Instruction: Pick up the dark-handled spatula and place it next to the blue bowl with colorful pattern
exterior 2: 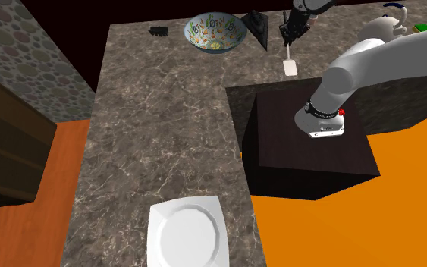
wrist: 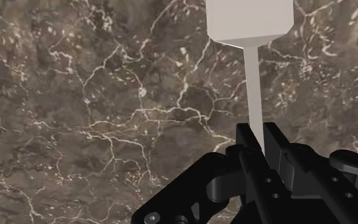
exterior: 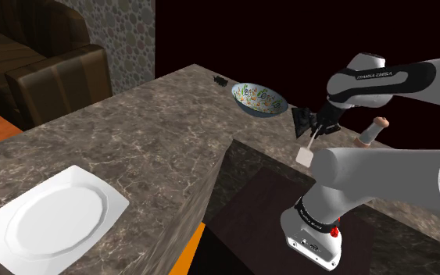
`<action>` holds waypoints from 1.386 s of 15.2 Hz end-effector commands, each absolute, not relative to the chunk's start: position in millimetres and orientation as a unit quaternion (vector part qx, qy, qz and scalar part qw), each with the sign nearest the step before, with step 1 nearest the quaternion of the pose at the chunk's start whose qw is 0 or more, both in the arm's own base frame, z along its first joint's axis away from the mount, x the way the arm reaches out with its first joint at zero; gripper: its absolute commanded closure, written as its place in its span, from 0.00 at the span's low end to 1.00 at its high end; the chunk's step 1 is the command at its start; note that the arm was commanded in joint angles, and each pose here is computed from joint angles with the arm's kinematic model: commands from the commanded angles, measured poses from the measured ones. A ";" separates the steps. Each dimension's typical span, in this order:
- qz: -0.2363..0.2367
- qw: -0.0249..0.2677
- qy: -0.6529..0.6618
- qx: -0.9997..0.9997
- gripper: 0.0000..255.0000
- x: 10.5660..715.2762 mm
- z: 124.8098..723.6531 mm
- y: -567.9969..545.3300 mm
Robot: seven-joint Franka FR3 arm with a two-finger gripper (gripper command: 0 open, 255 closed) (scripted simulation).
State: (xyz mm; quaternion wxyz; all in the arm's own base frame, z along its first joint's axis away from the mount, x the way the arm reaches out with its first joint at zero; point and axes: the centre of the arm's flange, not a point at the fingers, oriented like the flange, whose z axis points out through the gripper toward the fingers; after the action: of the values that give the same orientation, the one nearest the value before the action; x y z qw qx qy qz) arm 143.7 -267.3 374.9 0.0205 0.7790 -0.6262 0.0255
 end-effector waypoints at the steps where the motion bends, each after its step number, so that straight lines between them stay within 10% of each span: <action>1: 0.026 0.021 -0.626 0.779 1.00 143.4 364.8 -266.1; 21: 0.026 0.021 -0.626 0.779 1.00 143.4 274.7 -266.1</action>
State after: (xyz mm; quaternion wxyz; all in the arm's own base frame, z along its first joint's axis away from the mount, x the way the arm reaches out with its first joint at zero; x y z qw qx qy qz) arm 143.4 -266.2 275.3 0.0205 0.7790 -0.6262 0.0258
